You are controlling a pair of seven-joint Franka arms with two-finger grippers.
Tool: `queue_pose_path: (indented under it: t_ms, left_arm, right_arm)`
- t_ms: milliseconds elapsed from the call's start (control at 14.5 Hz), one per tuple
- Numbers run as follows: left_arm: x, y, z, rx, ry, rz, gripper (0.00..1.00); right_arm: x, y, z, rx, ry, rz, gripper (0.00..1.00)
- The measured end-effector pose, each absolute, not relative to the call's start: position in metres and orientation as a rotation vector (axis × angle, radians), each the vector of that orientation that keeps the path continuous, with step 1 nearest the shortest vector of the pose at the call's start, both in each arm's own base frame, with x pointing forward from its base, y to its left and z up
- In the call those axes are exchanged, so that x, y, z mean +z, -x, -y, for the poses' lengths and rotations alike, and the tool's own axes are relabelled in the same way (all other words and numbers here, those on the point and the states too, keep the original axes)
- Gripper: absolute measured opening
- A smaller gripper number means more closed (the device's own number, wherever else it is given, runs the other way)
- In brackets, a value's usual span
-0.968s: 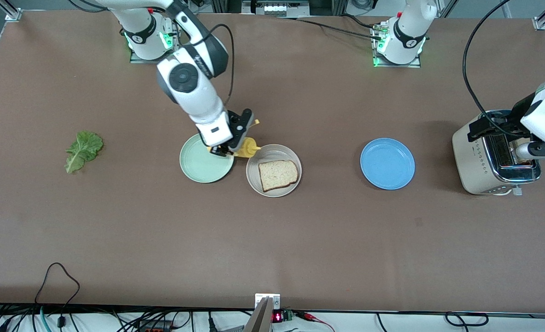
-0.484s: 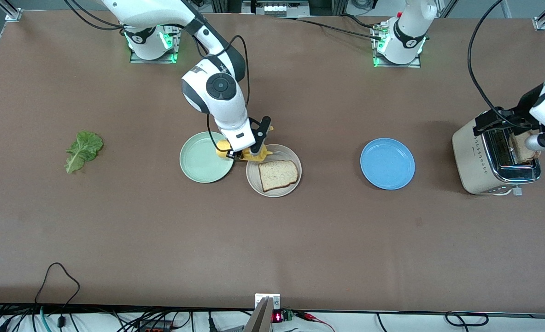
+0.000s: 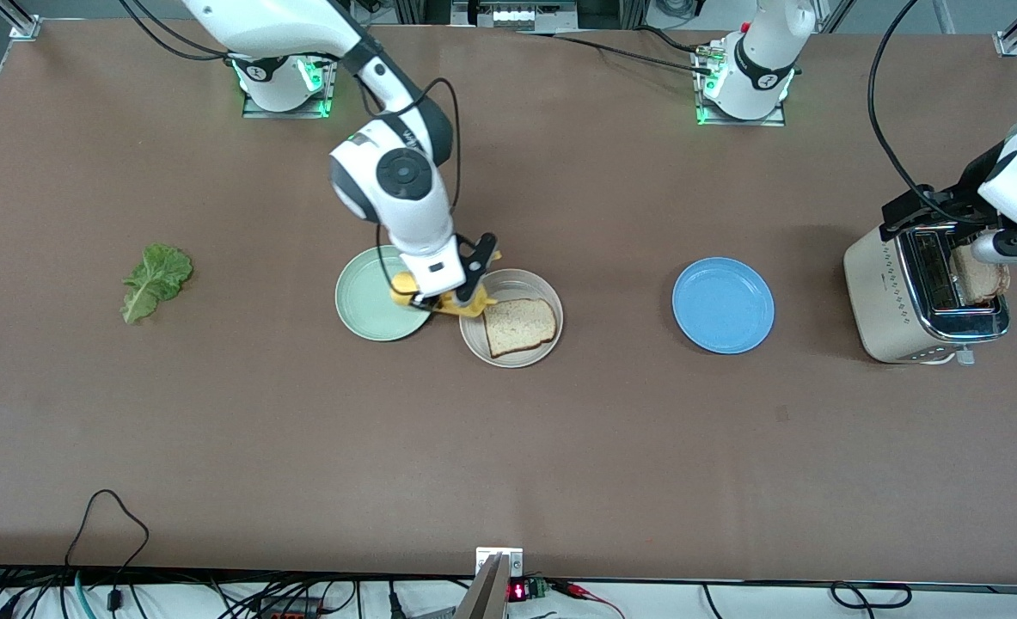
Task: Make sandwich in beige plate with both arms
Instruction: 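Carry the yellow bottle back beside the lettuce with the right gripper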
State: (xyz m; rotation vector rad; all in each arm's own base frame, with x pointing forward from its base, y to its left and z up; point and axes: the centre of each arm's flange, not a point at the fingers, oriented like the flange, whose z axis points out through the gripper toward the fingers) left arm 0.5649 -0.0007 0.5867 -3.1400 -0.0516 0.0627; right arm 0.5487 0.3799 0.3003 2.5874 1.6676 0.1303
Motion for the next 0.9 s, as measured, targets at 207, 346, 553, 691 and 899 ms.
queue_pose_path:
  t_ms: [207, 346, 553, 691, 899]
  left_arm:
    - [0.589, -0.566, -0.001, 0.041, 3.14, 0.058, 1.0]
    - [0.591, -0.567, 0.0, 0.023, 3.14, 0.075, 1.0]
    - [0.596, -0.568, -0.001, 0.009, 3.14, 0.088, 1.0]
    - [0.597, -0.566, -0.003, 0.035, 3.14, 0.091, 1.0]
    - [0.598, -0.564, -0.002, 0.052, 3.139, 0.089, 1.0]
  right_arm:
    - [0.337, -0.578, -0.312, 0.144, -2.724, -1.687, 0.45]
    - [0.355, -0.588, -0.251, 0.165, -2.783, -1.775, 0.45]
    - [0.374, -0.587, -0.167, 0.215, -2.865, -1.893, 0.45]
    - [0.374, -0.578, -0.119, 0.317, -2.916, -2.005, 0.45]
    - [0.346, -0.562, -0.044, 0.556, -2.916, -2.192, 0.44]
